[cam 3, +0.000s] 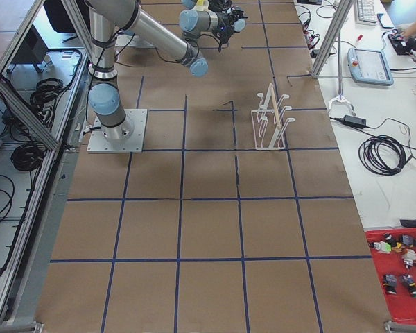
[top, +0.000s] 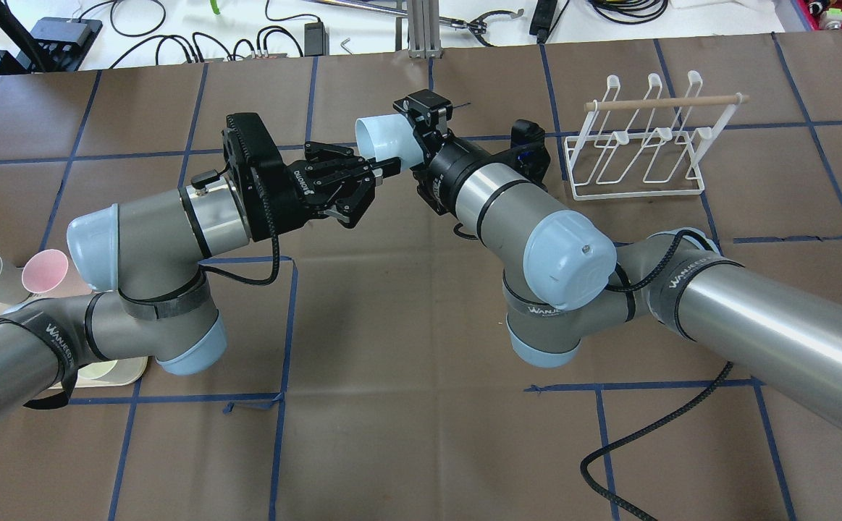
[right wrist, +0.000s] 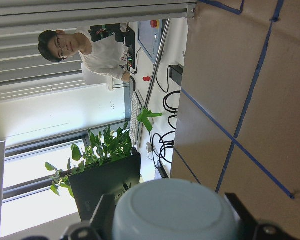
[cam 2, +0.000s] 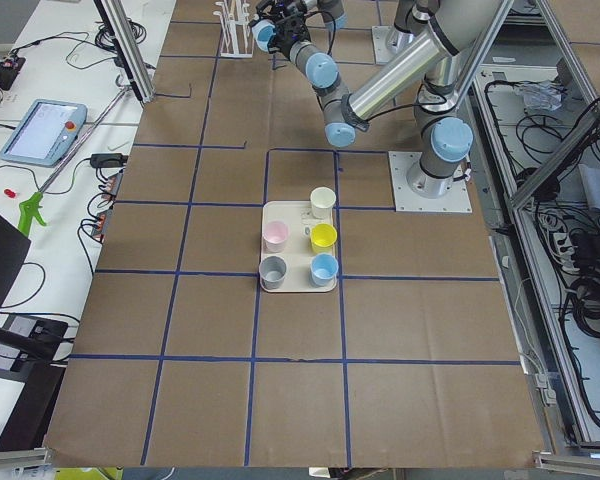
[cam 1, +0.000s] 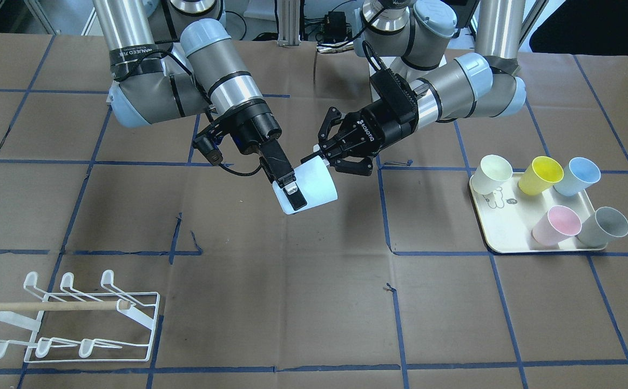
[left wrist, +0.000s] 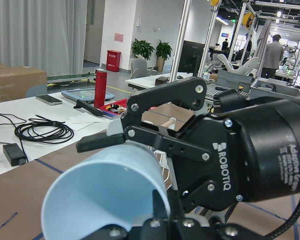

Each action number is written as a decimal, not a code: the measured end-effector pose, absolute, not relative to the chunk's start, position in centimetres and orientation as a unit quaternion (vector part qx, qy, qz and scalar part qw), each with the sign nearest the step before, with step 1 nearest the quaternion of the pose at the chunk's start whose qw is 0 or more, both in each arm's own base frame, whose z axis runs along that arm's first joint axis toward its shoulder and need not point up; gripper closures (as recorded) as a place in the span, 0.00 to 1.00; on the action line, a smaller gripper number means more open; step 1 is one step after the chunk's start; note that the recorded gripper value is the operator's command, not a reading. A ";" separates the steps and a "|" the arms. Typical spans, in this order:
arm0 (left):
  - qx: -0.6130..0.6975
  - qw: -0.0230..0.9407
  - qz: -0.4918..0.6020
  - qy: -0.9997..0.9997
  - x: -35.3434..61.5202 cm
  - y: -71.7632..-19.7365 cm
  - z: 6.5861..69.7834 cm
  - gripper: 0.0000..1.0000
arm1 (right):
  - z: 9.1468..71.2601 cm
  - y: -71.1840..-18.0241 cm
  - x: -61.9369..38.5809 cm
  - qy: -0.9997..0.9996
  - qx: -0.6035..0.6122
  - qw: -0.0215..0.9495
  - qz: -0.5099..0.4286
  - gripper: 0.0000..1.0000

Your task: Transfer IKEA cup to right arm and place on rack

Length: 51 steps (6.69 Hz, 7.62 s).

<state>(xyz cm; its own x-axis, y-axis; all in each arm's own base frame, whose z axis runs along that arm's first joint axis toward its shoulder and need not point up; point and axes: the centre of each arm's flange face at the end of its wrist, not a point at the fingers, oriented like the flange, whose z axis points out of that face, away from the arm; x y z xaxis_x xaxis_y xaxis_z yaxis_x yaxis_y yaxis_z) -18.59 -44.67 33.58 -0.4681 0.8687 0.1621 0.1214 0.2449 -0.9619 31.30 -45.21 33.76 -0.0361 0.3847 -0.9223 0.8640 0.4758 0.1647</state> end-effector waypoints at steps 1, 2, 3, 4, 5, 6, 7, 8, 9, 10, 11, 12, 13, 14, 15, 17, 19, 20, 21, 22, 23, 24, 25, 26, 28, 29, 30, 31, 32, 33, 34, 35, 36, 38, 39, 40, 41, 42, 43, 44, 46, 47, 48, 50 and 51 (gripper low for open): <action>-0.357 0.371 0.502 -0.695 -18.6 -44.7 33.6 0.65 | 33.8 -45.2 31.3 0.682 0.458 0.522 -0.229 0.51; -0.358 0.368 0.506 -0.693 -18.5 -44.7 33.7 0.49 | 33.8 -45.2 31.3 0.682 0.458 0.523 -0.229 0.53; -0.356 0.366 0.508 -0.694 -18.4 -44.8 33.7 0.41 | 33.8 -45.2 31.3 0.682 0.457 0.523 -0.228 0.56; -0.346 0.371 0.506 -0.698 -18.3 -44.9 33.8 0.26 | 33.8 -45.2 31.3 0.682 0.457 0.524 -0.227 0.58; -0.333 0.378 0.501 -0.704 -18.1 -45.2 33.8 0.14 | 33.9 -45.2 31.4 0.682 0.456 0.524 -0.227 0.59; -0.324 0.383 0.496 -0.708 -17.8 -45.4 33.6 0.03 | 33.9 -45.2 31.4 0.682 0.456 0.525 -0.226 0.65; -0.311 0.386 0.495 -0.714 -17.0 -45.9 33.3 0.01 | 33.9 -45.2 31.4 0.682 0.456 0.525 -0.226 0.68; -0.290 0.380 0.503 -0.720 -14.8 -46.6 33.5 0.01 | 34.0 -45.2 31.3 0.681 0.456 0.526 -0.227 0.73; -0.270 0.372 0.520 -0.720 -11.2 -47.3 33.9 0.01 | 34.0 -45.3 31.2 0.681 0.456 0.525 -0.229 0.74; -0.257 0.369 0.537 -0.714 -7.7 -47.5 34.3 0.01 | 34.2 -45.8 30.9 0.679 0.456 0.525 -0.235 0.75; -0.248 0.362 0.548 -0.712 -5.5 -47.6 34.6 0.01 | 34.5 -46.7 30.2 0.674 0.458 0.526 -0.244 0.75; -0.243 0.356 0.552 -0.713 -4.5 -47.9 34.8 0.01 | 35.0 -47.9 29.0 0.666 0.463 0.526 -0.256 0.75; -0.228 0.342 0.555 -0.723 -3.8 -48.8 35.2 0.01 | 35.3 -49.0 27.5 0.658 0.472 0.523 -0.267 0.77; -0.194 0.316 0.553 -0.746 -2.8 -50.5 35.9 0.01 | 35.5 -50.2 25.4 0.650 0.481 0.516 -0.283 0.78; -0.154 0.287 0.544 -0.773 -2.1 -52.8 37.1 0.01 | 35.9 -51.5 23.0 0.646 0.482 0.506 -0.308 0.78; -0.081 0.204 0.486 -0.846 -3.3 -58.4 40.6 0.01 | 37.1 -54.6 18.7 0.664 0.440 0.464 -0.387 0.81; -0.039 0.114 0.365 -0.923 -7.8 -62.4 46.4 0.01 | 37.2 -57.6 15.6 0.696 0.378 0.370 -0.486 0.89; -0.014 0.087 0.278 -0.956 -9.4 -62.6 48.3 0.01 | 36.9 -59.1 14.4 0.712 0.345 0.312 -0.527 0.91; 0.010 0.074 0.193 -0.978 -10.4 -61.4 49.0 0.01 | 36.3 -60.3 13.5 0.730 0.306 0.258 -0.554 0.91; 0.025 0.066 0.113 -0.991 -10.9 -59.2 49.3 0.01 | 35.7 -61.4 12.4 0.748 0.260 0.206 -0.574 0.91; 0.031 0.049 0.051 -0.997 -10.9 -56.7 49.6 0.01 | 35.1 -62.4 11.5 0.766 0.207 0.154 -0.589 0.92; 0.032 0.030 0.017 -0.999 -10.6 -54.6 49.9 0.01 | 34.5 -63.0 10.8 0.780 0.152 0.103 -0.599 0.93; 0.034 0.021 0.003 -0.999 -10.1 -53.3 49.9 0.01 | 34.2 -63.3 10.2 0.788 0.103 0.059 -0.604 0.94; 0.038 0.015 -0.004 -0.999 -9.3 -52.4 49.8 0.01 | 33.8 -63.6 9.6 0.792 0.068 0.027 -0.606 0.94; 0.043 0.011 -0.018 -0.999 -4.7 -49.7 48.8 0.01 | 31.7 -64.2 8.4 0.787 0.028 -0.013 -0.616 0.94; 0.036 0.015 -0.028 -0.999 -1.4 -47.2 47.5 0.01 | 30.4 -64.4 8.2 0.785 0.020 -0.022 -0.619 0.94; 0.028 0.019 -0.033 -0.999 1.5 -44.8 46.1 0.01 | 29.5 -64.4 8.1 0.785 0.017 -0.025 -0.619 0.94; 0.027 0.017 -0.036 -0.999 4.6 -42.9 44.4 0.01 | 28.7 -64.3 8.1 0.784 0.016 -0.026 -0.620 0.94; 0.029 0.008 -0.039 -0.999 7.2 -41.5 42.7 0.01 | 27.8 -64.1 8.0 0.783 0.016 -0.027 -0.622 0.93; 0.026 0.000 -0.042 -0.999 9.0 -40.7 40.9 0.01 | 27.0 -63.9 8.0 0.781 0.018 -0.029 -0.623 0.91; 0.023 -0.003 -0.042 -0.999 9.7 -40.3 39.4 0.01 | 26.6 -63.8 7.9 0.782 0.019 -0.029 -0.623 0.80; 0.022 -0.003 -0.042 -0.999 10.0 -40.4 37.5 0.01 | 26.0 -63.6 7.8 0.785 0.021 -0.030 -0.618 0.76; 0.023 -0.003 -0.039 -0.999 10.1 -40.5 35.0 0.01 | 25.3 -63.3 7.5 0.790 0.023 -0.031 -0.611 0.76; 0.024 -0.007 -0.028 -0.999 9.8 -40.1 29.2 0.01 | 24.7 -63.1 7.3 0.795 0.025 -0.032 -0.606 0.35; 0.024 -0.006 -0.029 -0.999 9.6 -39.8 26.9 0.01 | 24.6 -63.2 7.3 0.795 0.025 -0.032 -0.605 0.01; 0.023 -0.003 -0.035 -0.999 9.5 -39.6 25.6 0.01 | 24.6 -63.2 7.2 0.794 0.026 -0.031 -0.606 0.00; 0.023 -0.001 -0.042 -0.999 9.5 -39.5 24.8 0.01 | 24.7 -63.3 7.3 0.793 0.027 -0.030 -0.608 0.00; 0.022 0.000 -0.048 -0.999 9.6 -39.6 24.3 0.10 | 24.8 -63.3 7.4 0.793 0.026 -0.031 -0.608 0.00; 0.021 0.001 -0.052 -0.998 9.6 -39.6 24.0 0.32 | 24.9 -63.3 7.5 0.792 0.025 -0.030 -0.609 0.00; 0.020 0.000 -0.054 -0.998 9.7 -39.6 23.9 0.64 | 25.2 -63.3 7.7 0.792 0.024 -0.030 -0.610 0.00; 0.018 -0.011 -0.063 -0.998 9.9 -39.5 23.8 0.98 | 26.3 -63.2 7.9 0.787 0.022 -0.027 -0.616 0.00; 0.017 -0.016 -0.067 -0.997 10.0 -39.4 23.8 1.00 | 27.7 -62.9 8.4 0.781 0.020 -0.023 -0.624 0.00; 0.017 -0.018 -0.068 -0.997 10.2 -39.4 24.0 1.00 | 29.6 -62.4 9.0 0.776 0.016 -0.019 -0.630 0.00; 0.016 -0.025 -0.055 -0.998 10.3 -39.9 25.3 1.00 | 34.1 -61.1 10.1 0.775 0.022 -0.002 -0.631 0.00; 0.010 -0.032 -0.042 -0.999 10.3 -41.0 26.8 1.00 | 36.0 -59.6 11.4 0.774 0.039 0.027 -0.631 0.00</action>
